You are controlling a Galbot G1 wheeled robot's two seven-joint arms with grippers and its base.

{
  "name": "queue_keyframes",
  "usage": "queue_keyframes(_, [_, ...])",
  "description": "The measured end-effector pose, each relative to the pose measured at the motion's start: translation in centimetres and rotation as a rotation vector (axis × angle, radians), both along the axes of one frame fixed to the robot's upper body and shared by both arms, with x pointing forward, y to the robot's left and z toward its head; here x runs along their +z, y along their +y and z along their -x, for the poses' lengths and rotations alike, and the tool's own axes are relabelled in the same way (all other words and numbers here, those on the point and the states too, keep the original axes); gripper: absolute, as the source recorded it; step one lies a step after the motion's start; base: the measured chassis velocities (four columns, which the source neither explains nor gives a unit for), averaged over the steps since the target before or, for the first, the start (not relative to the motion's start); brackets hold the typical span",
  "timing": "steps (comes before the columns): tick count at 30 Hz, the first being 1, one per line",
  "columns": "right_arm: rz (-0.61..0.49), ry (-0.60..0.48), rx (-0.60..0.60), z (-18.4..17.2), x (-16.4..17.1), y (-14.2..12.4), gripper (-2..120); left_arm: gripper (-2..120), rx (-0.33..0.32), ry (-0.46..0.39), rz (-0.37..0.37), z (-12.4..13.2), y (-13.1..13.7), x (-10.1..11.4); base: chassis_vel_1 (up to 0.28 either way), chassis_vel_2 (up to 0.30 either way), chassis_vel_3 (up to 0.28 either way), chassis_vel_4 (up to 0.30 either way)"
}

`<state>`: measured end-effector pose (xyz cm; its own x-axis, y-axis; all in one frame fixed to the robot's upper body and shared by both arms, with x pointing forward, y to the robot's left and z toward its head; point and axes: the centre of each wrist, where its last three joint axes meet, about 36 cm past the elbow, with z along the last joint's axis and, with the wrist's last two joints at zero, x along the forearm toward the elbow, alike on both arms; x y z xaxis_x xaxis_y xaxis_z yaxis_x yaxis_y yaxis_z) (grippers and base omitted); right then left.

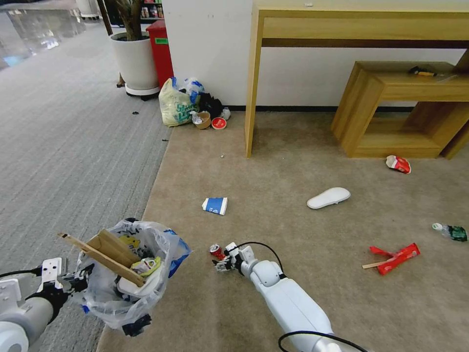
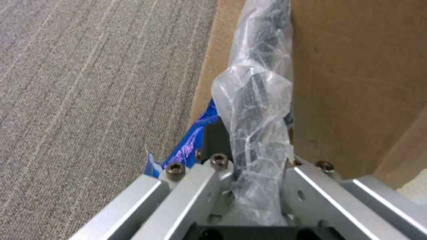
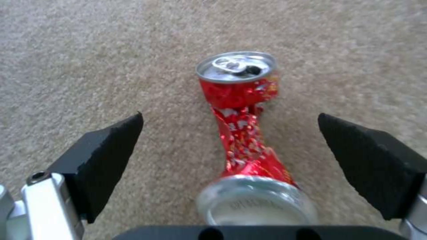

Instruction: Pick up the trash bin and place the garbage on the floor into it.

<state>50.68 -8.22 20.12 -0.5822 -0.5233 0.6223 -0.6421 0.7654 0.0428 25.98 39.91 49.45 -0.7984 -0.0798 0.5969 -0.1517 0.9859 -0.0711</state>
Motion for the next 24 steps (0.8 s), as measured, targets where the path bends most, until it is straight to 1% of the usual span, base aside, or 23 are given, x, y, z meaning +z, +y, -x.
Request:
queue_keyframes(2, [0.011, 0.009, -0.001, -0.4, -0.3, 0.4, 100, 0, -0.002, -0.002, -0.002, -0.1, -0.2, 0.1, 0.0, 0.0, 0.0, 0.0])
queue_keyframes(10, [0.033, 0.036, -0.011, -0.8, -0.6, 0.1, 100, 0, -0.002, -0.001, -0.002, -0.1, -0.4, 0.1, 0.0, 0.0, 0.0, 0.0])
queue_keyframes(11, [0.035, 0.041, -0.012, -0.8, -0.7, 0.2, 98, 0, -0.002, -0.001, -0.002, -0.1, -0.4, 0.0, 0.0, 0.0, 0.0, 0.0])
queue_keyframes(12, [0.04, 0.056, -0.014, -0.9, -1.0, 0.3, 86, 0, -0.002, 0.0, 0.0, -0.1, -0.4, 0.0, 0.0, 0.0, 0.0, 0.0])
queue_keyframes(13, [0.04, 0.056, -0.014, -0.9, -1.0, 0.3, 86, 0, -0.002, 0.0, 0.0, -0.1, -0.4, 0.0, 0.0, 0.0, 0.0, 0.0])
queue_keyframes(14, [0.042, 0.058, -0.015, -0.9, -1.1, 0.3, 83, 0, -0.002, 0.0, 0.0, -0.1, -0.4, 0.0, 0.0, 0.0, 0.0, 0.0])
queue_keyframes(16, [0.044, 0.06, -0.018, -0.9, -1.2, 0.2, 70, 0, -0.002, 0.0, 0.001, -0.1, -0.4, -0.1, 0.0, 0.0, 0.0, 0.0])
queue_keyframes(18, [0.045, 0.06, -0.019, -0.9, -1.2, 0.2, 68, 0, -0.002, 0.0, 0.001, -0.1, -0.4, -0.1, 0.0, 0.0, 0.0, 0.0])
queue_keyframes(20, [0.046, 0.059, -0.021, -0.9, -1.2, 0.1, 57, 0, -0.003, -0.001, 0.002, -0.2, -0.5, -0.1, 0.0, 0.0, 0.0, 0.0])
queue_keyframes(21, [0.047, 0.058, -0.022, -0.8, -1.3, 0.1, 53, 0, -0.004, -0.001, 0.002, -0.2, -0.5, -0.1, 0.0, 0.0, 0.0, 0.0])
queue_keyframes(22, [0.047, 0.058, -0.022, -0.8, -1.3, 0.1, 53, 0, -0.004, -0.001, 0.002, -0.2, -0.5, -0.1, 0.0, 0.0, 0.0, 0.0])
queue_keyframes(23, [0.045, 0.057, -0.022, -0.7, -1.3, 0.1, 46, 0, -0.005, -0.003, 0.002, -0.2, -0.5, -0.1, 0.0, 0.0, 0.0, 0.0])
queue_keyframes(24, [0.045, 0.056, -0.023, -0.7, -1.3, 0.1, 43, 0, -0.006, -0.004, 0.003, -0.3, -0.5, -0.1, 0.0, 0.0, 0.0, 0.0])
